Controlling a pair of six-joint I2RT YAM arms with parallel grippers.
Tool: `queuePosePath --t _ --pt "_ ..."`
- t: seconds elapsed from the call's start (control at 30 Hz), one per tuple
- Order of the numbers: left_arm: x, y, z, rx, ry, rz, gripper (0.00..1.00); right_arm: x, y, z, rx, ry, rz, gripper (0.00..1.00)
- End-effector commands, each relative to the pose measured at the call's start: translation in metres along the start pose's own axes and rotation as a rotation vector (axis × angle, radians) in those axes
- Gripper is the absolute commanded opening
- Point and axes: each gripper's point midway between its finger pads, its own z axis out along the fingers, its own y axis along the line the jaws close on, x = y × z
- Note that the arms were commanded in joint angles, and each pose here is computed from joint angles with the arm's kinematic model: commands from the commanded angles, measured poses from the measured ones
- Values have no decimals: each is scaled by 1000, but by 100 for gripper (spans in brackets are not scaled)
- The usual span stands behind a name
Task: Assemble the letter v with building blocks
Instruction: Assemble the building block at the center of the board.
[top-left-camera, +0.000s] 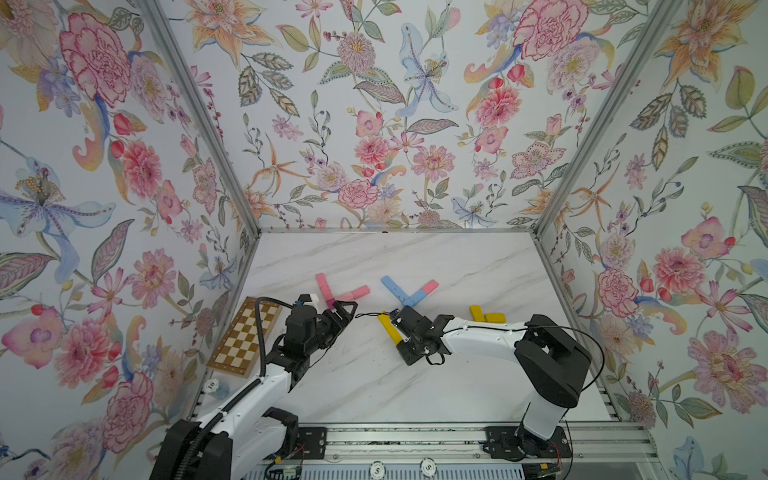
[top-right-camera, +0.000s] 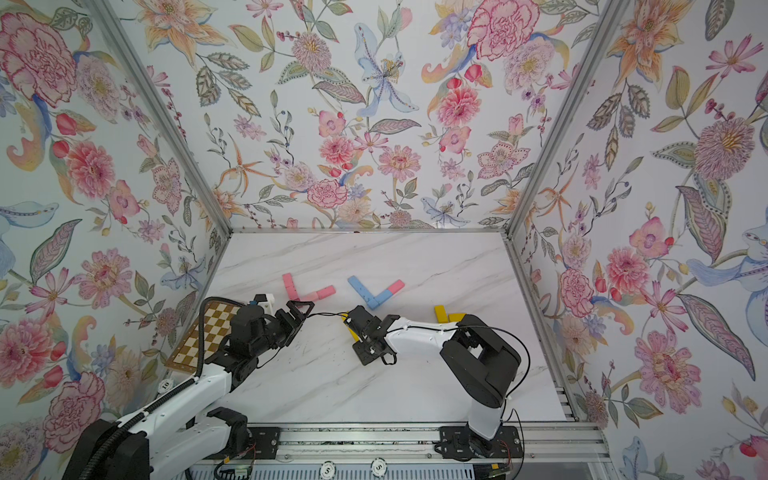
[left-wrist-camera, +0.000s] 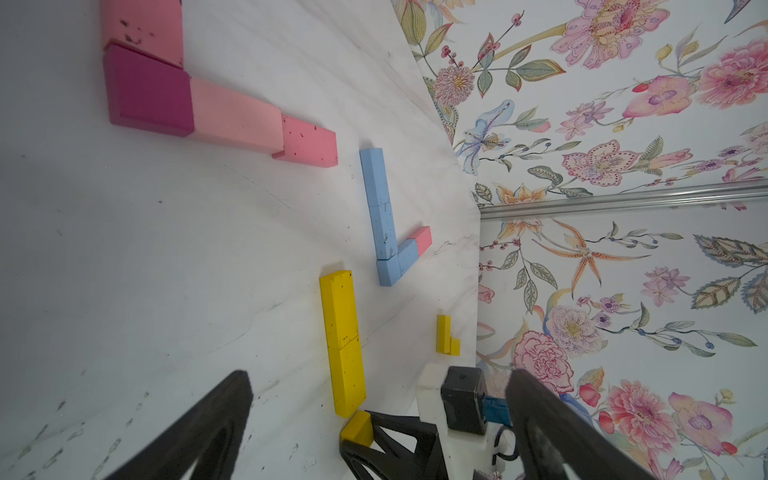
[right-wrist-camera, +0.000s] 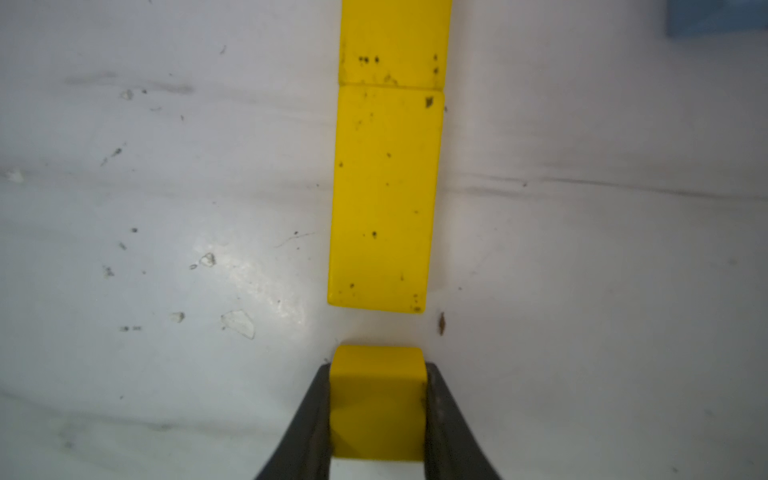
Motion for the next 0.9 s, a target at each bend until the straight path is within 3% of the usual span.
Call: queuePosePath --t 0.0,0.13,0.3,0.63,0.87 --pt "2 6 -3 -2 12 13 99 17 8 13 -9 72 -27 32" --pt "1 9 -3 -7 13 11 99 21 8 9 -8 75 -10 41" --pt "2 11 -2 -7 14 10 99 31 4 5 -1 79 0 43" --pt "2 12 0 -4 15 2 99 33 -2 8 41 81 3 25" --pt "3 13 -2 -4 15 -1 99 28 -11 12 84 79 -3 23"
